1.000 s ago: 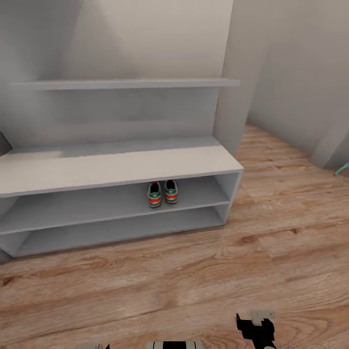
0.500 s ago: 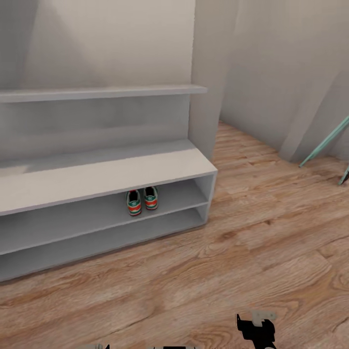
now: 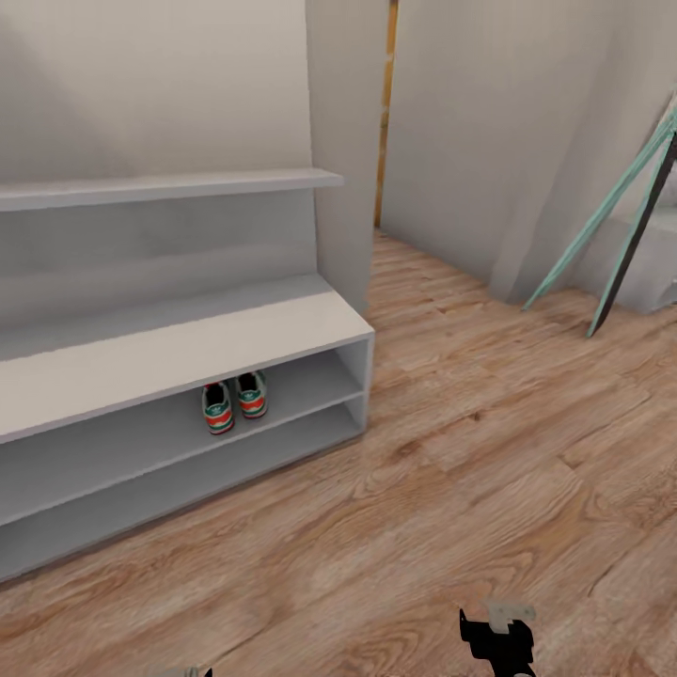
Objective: Pick up the two gym shoes and the two sandals from the corridor floor and place them onto the hallstand (shoe rack) in the corridor, making sure they are on the rack and not on the floor. Arrange them so the two gym shoes are next to each other and the two sandals are next to each other.
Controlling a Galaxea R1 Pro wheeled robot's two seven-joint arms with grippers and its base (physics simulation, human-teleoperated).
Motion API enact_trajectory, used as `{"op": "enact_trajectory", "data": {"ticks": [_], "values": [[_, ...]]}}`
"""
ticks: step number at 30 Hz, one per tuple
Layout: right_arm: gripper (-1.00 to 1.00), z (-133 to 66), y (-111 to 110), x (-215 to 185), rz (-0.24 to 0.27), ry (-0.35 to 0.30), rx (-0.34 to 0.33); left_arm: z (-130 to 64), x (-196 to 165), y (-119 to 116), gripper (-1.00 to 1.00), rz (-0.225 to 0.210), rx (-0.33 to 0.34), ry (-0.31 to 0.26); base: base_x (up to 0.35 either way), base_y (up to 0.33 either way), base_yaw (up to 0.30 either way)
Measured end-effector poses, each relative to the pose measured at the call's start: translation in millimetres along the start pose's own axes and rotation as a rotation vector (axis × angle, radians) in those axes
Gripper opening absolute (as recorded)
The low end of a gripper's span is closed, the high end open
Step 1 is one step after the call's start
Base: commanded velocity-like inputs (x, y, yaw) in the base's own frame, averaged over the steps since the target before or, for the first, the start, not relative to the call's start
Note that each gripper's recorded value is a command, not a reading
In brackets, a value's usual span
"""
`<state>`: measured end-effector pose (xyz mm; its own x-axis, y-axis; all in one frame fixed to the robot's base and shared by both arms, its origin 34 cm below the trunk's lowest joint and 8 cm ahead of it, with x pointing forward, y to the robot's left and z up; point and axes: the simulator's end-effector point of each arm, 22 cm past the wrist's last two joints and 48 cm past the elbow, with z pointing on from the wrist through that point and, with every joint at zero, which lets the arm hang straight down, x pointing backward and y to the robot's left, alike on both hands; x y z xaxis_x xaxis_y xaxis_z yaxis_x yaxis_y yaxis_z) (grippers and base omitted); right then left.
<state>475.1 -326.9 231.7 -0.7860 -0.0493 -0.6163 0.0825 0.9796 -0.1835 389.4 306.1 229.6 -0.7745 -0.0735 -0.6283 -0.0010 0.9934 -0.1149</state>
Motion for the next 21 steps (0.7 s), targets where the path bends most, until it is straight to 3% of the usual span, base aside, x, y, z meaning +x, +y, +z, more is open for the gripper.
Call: {"op": "enact_trajectory", "data": {"ticks": [21], "values": [[1.0, -0.5, -2.9, -5.9, 0.002, -0.012, 0.004, -0.1, -4.6, 0.9, 1.0, -0.003, -0.005, -0.01, 0.0, 0.0, -0.3]]}}
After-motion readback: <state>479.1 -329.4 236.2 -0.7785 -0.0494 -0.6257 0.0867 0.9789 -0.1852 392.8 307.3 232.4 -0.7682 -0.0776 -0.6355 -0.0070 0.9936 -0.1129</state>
